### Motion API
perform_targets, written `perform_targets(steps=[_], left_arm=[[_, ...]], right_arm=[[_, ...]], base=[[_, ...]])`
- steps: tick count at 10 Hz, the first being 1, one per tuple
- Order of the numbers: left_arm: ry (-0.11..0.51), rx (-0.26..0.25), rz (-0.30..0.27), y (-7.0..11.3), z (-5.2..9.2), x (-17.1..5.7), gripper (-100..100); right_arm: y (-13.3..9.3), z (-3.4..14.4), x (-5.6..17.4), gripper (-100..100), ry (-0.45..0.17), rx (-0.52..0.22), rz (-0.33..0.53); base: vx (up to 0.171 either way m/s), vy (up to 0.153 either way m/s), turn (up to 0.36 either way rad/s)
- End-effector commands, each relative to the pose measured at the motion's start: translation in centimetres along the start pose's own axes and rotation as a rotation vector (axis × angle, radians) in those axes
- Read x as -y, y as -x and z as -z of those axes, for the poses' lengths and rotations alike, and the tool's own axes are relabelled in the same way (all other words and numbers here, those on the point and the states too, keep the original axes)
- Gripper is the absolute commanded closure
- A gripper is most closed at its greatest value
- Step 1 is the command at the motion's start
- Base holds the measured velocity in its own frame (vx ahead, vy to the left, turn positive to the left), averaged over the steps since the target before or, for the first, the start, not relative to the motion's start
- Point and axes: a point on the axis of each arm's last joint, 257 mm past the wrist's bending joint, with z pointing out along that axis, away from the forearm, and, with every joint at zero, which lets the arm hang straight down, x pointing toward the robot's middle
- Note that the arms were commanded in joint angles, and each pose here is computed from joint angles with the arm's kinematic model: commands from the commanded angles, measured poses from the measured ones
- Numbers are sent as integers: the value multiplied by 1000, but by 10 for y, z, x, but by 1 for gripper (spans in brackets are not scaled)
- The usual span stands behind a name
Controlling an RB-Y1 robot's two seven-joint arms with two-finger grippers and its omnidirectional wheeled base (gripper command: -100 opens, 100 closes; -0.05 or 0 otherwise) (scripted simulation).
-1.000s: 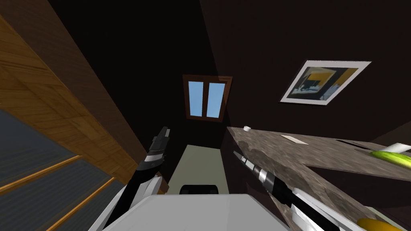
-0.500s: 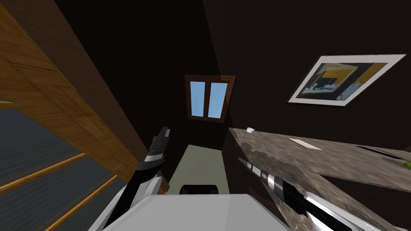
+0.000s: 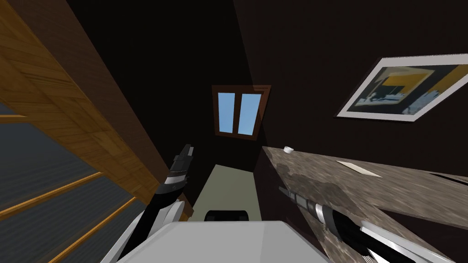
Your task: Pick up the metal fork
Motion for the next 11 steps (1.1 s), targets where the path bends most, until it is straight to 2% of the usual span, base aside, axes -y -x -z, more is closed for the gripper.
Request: perform_targets(steps=[1, 2, 3, 4, 5, 6, 7, 8, 9, 10, 11], left_arm=[[0, 0, 0, 0, 0, 0, 0], [0, 0, 0, 0, 0, 0, 0], [0, 0, 0, 0, 0, 0, 0], [0, 0, 0, 0, 0, 0, 0], [0, 0, 0, 0, 0, 0, 0], [0, 0, 0, 0, 0, 0, 0], [0, 0, 0, 0, 0, 0, 0], [0, 0, 0, 0, 0, 0, 0], [0, 0, 0, 0, 0, 0, 0], [0, 0, 0, 0, 0, 0, 0], [0, 0, 0, 0, 0, 0, 0]], right_arm=[[-5, 11, 31, -100, -74, -43, 26], [-3, 11, 31, -100, -76, -51, 41], [-7, 23, 55, -100, -137, -85, 59], [-5, 23, 55, -100, -138, -91, 70], [-8, 36, 78, -100, -197, -124, 90], [-6, 36, 78, -100, -198, -129, 98], [-8, 49, 100, -100, -256, -165, 121], [-7, 49, 100, -100, -256, -165, 123], [-10, 64, 120, -100, -311, -202, 144], [-10, 64, 120, -100, -311, -202, 144], [-12, 78, 139, -100, -363, -237, 163]], base=[[15, -19, 60], [11, -20, 39], [8, -21, 64], [4, -19, 26], [3, -16, 50], [1, -15, 32], [-2, -14, 33], [-4, -14, 21], [-9, -13, 33], [-9, -11, 15], [-17, -5, 21]])
